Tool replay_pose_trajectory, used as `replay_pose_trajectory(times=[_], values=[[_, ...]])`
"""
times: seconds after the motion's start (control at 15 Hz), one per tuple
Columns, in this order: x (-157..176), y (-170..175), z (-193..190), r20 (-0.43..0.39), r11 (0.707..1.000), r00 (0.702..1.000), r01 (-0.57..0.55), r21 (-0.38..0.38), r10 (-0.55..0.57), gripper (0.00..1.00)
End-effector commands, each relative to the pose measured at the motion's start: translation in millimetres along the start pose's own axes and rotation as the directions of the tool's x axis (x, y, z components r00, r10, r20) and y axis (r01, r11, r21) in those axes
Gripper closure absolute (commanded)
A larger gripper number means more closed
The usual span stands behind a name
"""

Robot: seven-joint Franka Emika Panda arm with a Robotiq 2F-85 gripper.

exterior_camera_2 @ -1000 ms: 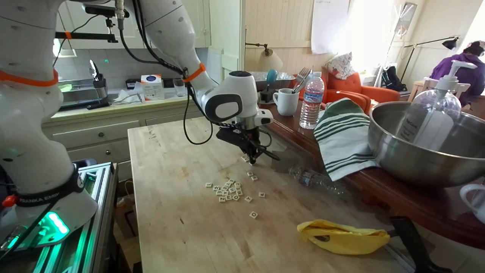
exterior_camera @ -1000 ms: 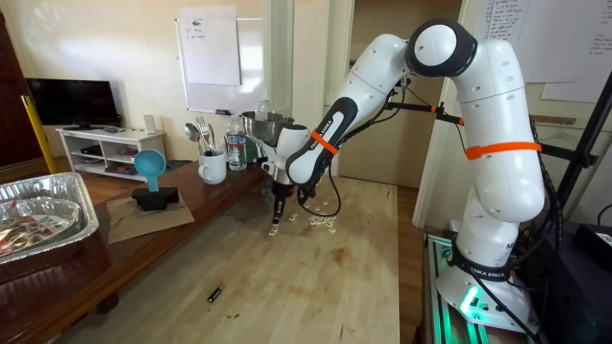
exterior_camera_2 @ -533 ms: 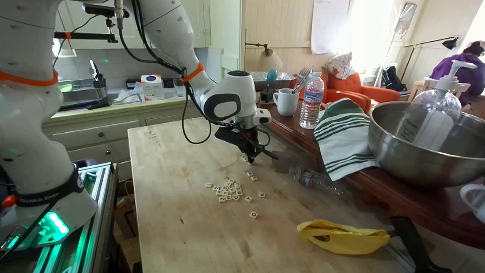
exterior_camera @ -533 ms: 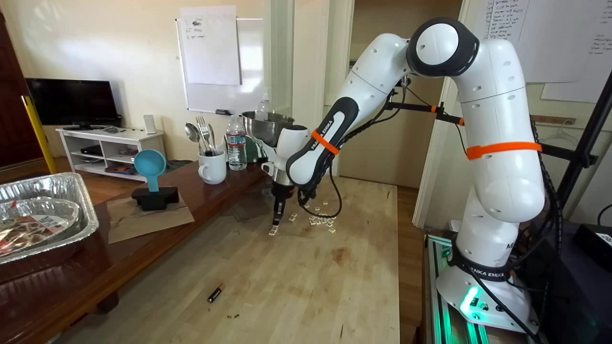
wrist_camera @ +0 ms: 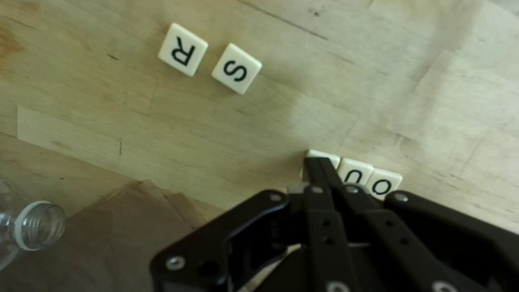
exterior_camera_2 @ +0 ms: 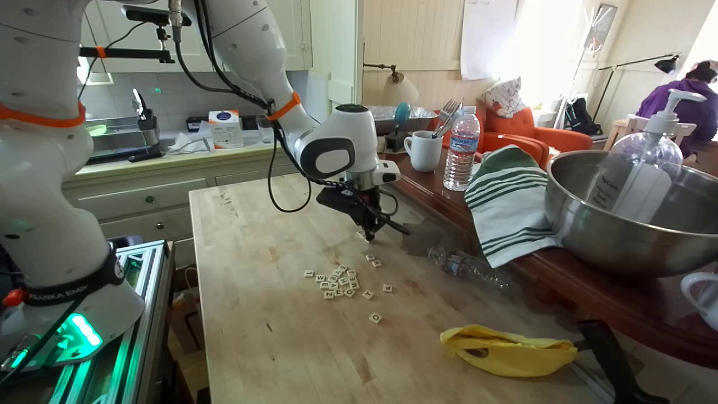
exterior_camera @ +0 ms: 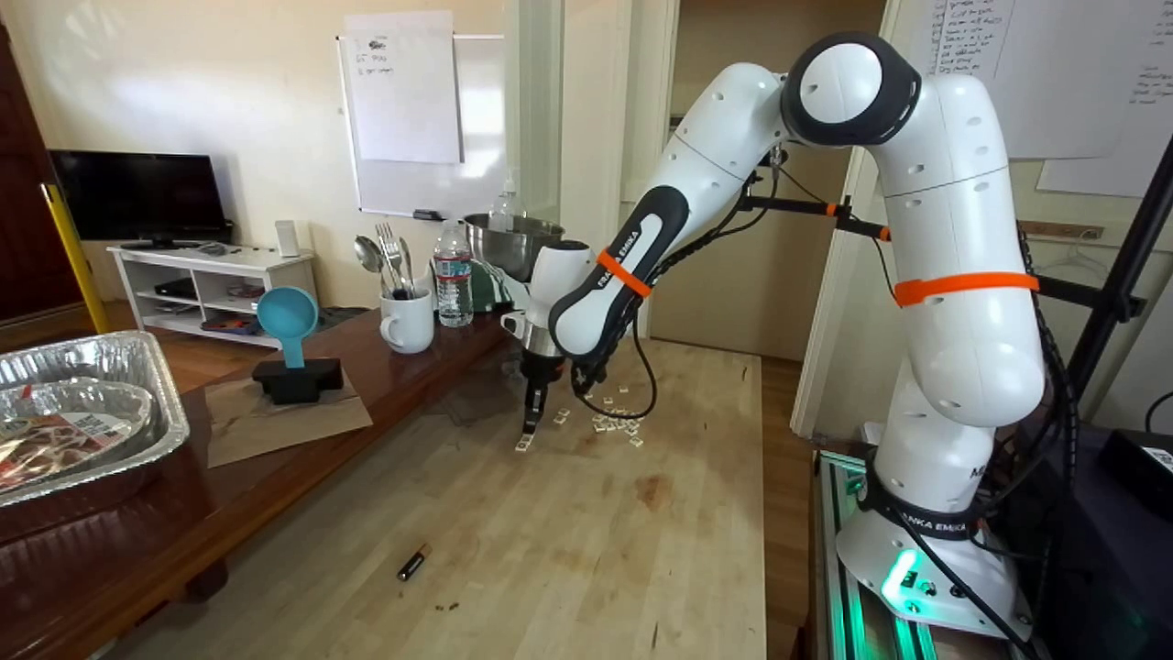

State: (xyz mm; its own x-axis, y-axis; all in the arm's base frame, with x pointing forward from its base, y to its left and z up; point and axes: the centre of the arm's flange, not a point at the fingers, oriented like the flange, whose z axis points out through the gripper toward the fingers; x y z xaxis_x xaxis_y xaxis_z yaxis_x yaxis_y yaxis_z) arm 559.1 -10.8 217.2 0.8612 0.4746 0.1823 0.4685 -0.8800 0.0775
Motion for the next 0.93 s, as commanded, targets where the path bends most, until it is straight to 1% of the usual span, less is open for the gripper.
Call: replay_pose_trajectory(times=[0.0, 0.33, 0.87], values=[[-14, -13, 19, 0.065, 0.999, 0.998, 0.015, 0.044, -0.018, 1.00], [-13, -14, 19, 0.068, 0.999, 0.998, 0.014, 0.042, -0.017, 1.00], [-13, -9, 8, 0.043, 0.999, 0.999, 0.007, 0.035, -0.008, 1.00]])
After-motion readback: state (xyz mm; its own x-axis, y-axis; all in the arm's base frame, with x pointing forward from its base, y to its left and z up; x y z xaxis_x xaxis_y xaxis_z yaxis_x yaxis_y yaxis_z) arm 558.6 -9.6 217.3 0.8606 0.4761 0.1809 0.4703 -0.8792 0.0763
